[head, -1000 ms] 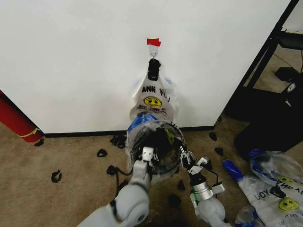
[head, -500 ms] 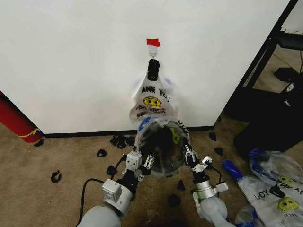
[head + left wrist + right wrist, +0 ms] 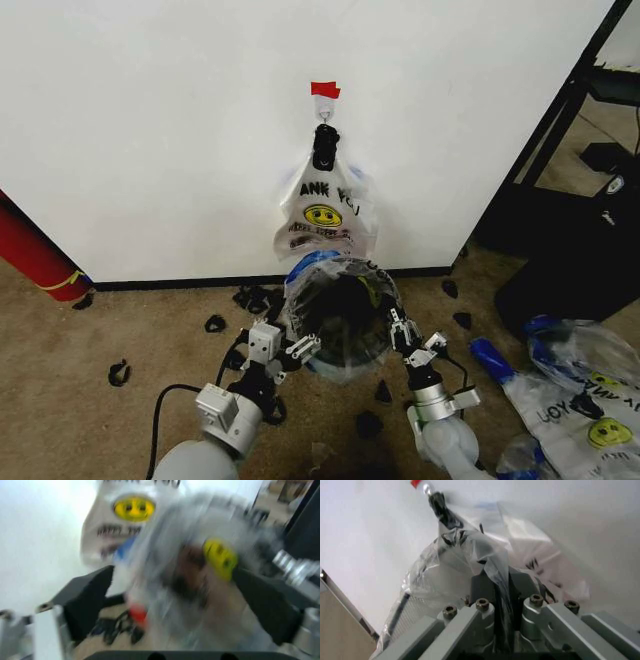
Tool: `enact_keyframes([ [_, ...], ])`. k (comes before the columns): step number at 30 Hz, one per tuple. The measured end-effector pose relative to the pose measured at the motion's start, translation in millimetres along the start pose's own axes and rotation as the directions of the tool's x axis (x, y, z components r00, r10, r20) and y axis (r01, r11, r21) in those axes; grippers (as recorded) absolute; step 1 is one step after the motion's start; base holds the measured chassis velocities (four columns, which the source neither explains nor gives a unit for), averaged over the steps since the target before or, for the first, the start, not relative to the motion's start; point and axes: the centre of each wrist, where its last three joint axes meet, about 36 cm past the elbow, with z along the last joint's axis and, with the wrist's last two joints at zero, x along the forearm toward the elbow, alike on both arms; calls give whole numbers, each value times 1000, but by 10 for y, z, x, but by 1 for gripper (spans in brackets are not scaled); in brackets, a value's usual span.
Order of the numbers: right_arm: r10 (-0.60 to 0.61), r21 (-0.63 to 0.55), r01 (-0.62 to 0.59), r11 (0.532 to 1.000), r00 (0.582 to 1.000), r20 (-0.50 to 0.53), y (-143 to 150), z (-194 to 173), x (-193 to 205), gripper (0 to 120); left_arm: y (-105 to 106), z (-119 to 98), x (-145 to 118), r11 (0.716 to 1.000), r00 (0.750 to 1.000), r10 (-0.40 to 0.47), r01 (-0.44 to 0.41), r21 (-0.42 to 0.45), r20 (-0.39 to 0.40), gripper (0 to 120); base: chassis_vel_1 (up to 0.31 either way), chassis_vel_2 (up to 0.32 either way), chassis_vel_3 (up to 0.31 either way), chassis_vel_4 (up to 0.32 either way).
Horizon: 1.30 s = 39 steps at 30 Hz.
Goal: Pick up the garbage bag from the wall and place it over the trash bin.
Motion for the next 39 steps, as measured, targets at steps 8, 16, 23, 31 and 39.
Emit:
enact_keyframes([
  [8,4,-31,-3,1000,999,34,20,-126,-70,1,167,329,-10,989,998,-9,1,-145,-60,100,0,0,0,0],
  [16,37,-114,-31,993,998,48,125,-193,-68,1,249,514,-141,984,998,-10,-2,-179,-68,100,0,0,0,0],
  [23,38,-142,-32,989,999,36,200,-140,-25,1,107,450,-214,995,998,24,-30,-94,-64,100,0,0,0,0],
  [31,21,-166,-16,986,999,27,336,-95,16,1,190,630,-348,990,996,-24,11,-139,-85,100,0,0,0,0],
  [39,19,-142,-13,990,999,42,258,-149,-56,1,171,576,-100,989,995,-3,-12,-149,-100,100,0,0,0,0],
])
